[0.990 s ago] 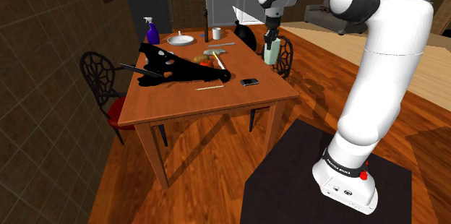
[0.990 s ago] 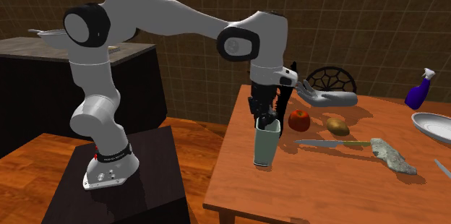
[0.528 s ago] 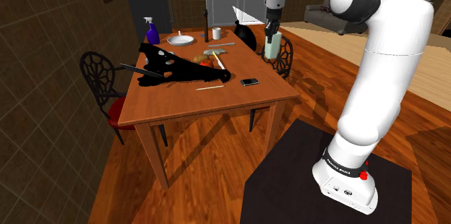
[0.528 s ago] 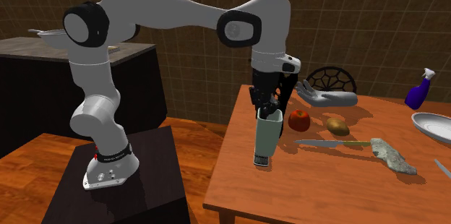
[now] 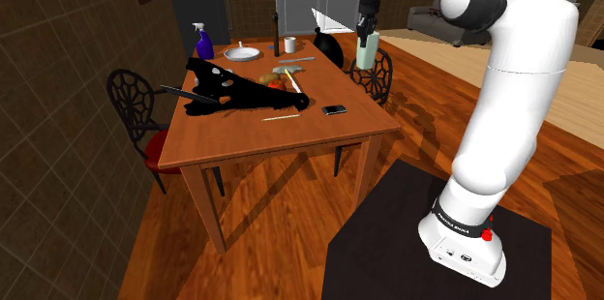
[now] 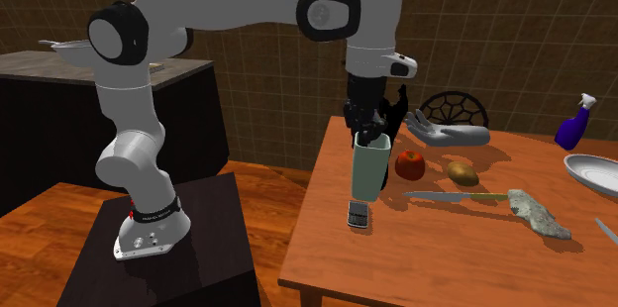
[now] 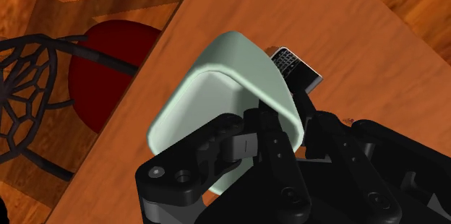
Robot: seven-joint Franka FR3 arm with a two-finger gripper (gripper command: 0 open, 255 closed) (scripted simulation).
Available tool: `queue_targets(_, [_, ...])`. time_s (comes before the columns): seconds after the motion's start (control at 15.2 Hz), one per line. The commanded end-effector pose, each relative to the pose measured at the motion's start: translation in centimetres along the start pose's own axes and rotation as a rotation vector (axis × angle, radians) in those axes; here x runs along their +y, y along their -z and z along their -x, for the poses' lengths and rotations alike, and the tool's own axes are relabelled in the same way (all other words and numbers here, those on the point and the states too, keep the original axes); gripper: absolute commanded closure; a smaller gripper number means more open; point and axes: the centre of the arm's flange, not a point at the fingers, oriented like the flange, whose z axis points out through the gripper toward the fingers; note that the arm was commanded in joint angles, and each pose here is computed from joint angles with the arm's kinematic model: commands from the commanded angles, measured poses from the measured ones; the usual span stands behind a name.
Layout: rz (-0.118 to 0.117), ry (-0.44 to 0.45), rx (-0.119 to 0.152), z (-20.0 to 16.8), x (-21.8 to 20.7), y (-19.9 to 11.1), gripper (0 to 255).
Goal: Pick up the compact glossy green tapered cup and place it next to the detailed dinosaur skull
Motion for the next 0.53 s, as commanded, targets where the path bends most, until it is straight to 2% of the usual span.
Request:
queue_targets(0.0, [0.0, 0.0, 0.0, 0.0, -0.1, 1.0, 255])
queue_targets(0.46, [0.0, 0.0, 0.0, 0.0, 0.0, 4.7, 255])
